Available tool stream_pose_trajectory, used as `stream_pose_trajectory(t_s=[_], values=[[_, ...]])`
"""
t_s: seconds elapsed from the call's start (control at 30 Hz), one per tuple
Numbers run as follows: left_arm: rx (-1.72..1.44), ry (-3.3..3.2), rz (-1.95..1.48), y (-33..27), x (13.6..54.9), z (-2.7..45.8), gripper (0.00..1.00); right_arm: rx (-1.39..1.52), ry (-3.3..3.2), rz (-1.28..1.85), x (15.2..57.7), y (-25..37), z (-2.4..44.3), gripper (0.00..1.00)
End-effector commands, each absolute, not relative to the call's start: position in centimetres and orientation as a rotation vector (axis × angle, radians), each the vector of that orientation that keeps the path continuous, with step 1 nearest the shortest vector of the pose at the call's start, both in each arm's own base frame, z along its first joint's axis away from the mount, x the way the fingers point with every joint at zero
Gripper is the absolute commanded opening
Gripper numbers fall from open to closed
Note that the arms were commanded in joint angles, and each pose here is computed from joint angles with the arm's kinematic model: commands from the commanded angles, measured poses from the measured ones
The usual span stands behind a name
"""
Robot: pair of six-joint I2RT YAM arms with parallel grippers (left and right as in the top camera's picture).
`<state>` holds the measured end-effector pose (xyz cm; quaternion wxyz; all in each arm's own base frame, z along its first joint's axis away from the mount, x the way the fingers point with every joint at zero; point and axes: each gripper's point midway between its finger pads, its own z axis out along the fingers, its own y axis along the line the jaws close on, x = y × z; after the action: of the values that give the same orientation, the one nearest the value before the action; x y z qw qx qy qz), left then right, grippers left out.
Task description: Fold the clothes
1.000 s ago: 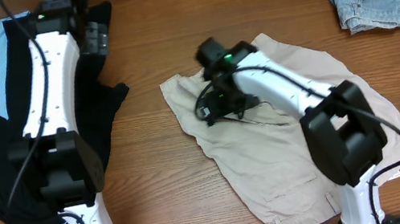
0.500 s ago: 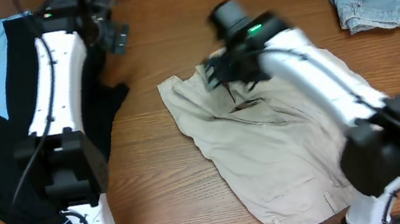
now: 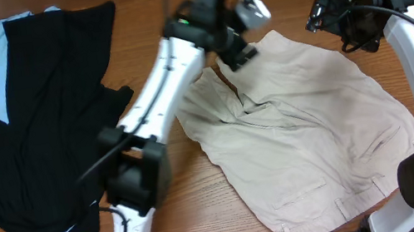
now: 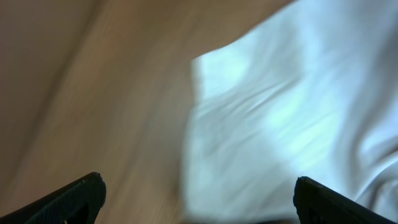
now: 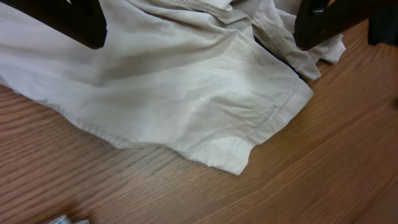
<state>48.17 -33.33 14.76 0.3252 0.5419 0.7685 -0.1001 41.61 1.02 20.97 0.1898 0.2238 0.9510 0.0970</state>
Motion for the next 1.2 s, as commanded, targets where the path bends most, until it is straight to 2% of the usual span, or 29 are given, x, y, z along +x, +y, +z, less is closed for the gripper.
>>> stream_pose_trajectory(t_s=[0.0, 0.17, 0.3, 0.9, 1.0, 1.17], values=[[1.557, 1.95, -0.342, -37.7, 45.8, 11.5, 1.0, 0.608, 2.661, 0.297, 41.7, 1.2, 21.6, 1.0], [1.616, 1.911, -0.377, -41.8, 43.7, 8.9, 1.0, 0.611, 2.659, 0.283, 41.8, 1.1, 21.6, 1.0], [1.521, 1.968, -0.43, -43.3, 43.7, 7.9, 1.0, 0.619, 2.654, 0.246, 41.8, 0.6, 21.6, 1.0], [1.28, 2.197, -0.486, -43.6, 45.0, 1.4, 1.0, 0.775, 2.521, 0.177, 43.2, -5.1, 22.4, 1.0], [1.254, 2.231, -0.373, -42.4, 46.0, -0.1, 1.0, 0.804, 2.515, 0.169, 43.0, -6.1, 22.4, 1.0], [1.23, 2.224, 0.089, -37.0, 50.2, -1.8, 1.0, 0.822, 2.536, 0.156, 42.3, -6.7, 22.1, 1.0]])
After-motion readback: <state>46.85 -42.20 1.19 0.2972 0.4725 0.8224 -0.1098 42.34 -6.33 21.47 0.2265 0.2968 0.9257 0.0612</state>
